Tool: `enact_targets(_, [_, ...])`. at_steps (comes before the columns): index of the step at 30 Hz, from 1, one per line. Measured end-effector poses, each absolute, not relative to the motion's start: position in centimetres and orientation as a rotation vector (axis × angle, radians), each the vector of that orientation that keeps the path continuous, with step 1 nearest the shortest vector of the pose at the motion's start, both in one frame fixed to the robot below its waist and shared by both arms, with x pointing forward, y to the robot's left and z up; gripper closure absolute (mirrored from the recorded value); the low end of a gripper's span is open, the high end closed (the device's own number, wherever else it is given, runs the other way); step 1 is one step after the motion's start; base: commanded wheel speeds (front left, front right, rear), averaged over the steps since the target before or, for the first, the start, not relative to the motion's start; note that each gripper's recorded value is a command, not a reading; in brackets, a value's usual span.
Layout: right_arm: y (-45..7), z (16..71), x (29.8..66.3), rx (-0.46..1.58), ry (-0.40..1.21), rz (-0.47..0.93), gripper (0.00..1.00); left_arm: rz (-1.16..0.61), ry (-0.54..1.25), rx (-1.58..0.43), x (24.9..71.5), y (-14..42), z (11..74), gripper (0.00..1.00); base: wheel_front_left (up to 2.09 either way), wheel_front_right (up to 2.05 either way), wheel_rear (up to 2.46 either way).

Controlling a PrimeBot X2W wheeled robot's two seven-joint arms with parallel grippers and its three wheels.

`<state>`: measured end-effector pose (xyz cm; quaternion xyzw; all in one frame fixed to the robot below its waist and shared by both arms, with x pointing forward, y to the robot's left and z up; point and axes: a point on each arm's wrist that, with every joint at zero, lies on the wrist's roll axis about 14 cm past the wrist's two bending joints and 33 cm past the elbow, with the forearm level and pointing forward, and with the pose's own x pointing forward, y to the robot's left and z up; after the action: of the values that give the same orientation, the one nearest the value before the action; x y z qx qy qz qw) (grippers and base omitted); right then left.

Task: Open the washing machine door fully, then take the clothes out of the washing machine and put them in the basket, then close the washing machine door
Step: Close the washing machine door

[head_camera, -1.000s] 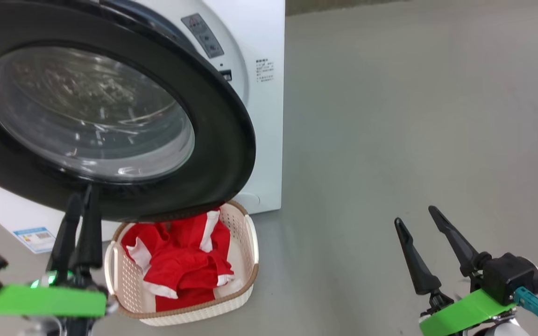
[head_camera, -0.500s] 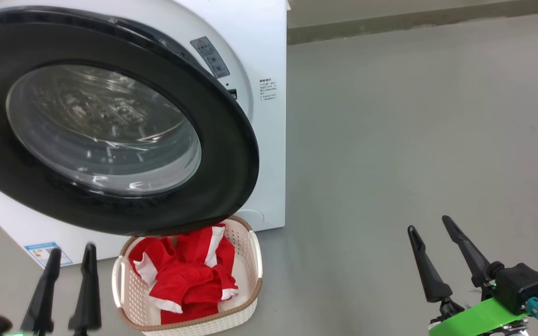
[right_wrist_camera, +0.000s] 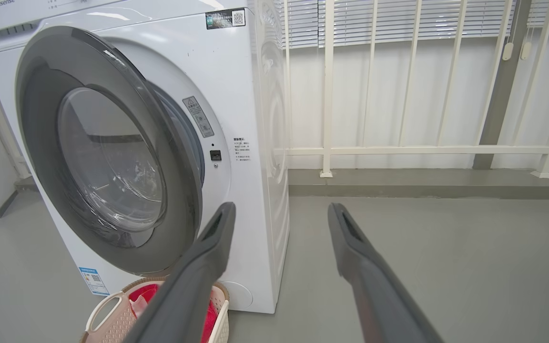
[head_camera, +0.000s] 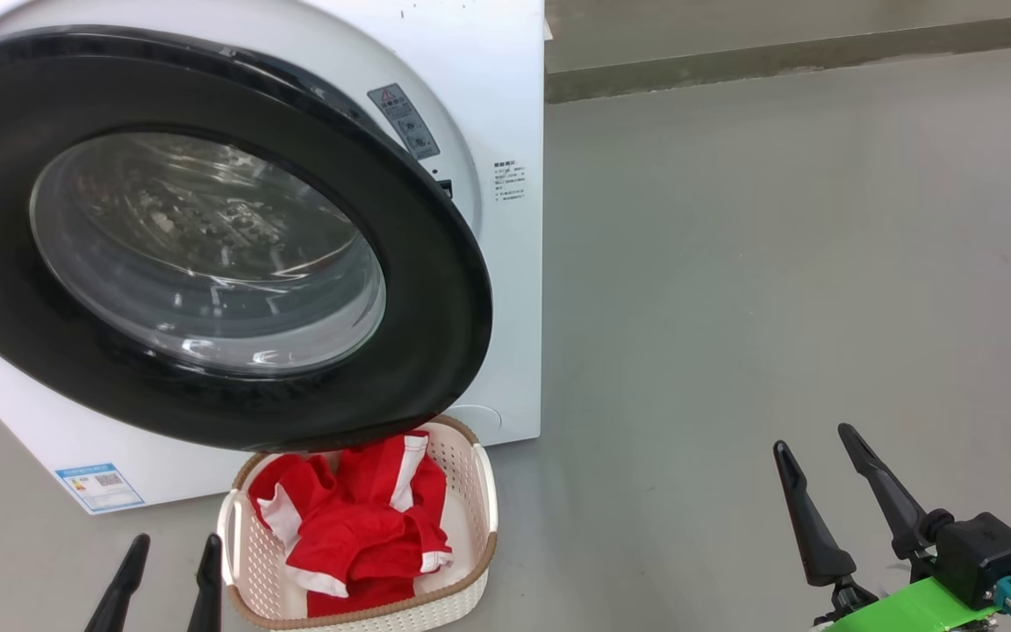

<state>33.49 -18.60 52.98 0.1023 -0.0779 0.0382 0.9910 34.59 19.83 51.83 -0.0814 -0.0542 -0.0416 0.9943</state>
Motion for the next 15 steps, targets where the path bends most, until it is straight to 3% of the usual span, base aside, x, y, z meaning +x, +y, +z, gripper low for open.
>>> enact_targets(15, [-18.06,52.35,33.47,0.204,-0.134,0.092,0.00,-0.066,-0.076,-0.168,34.46,19.79,50.66,0.00,0.00,0.00,0.00])
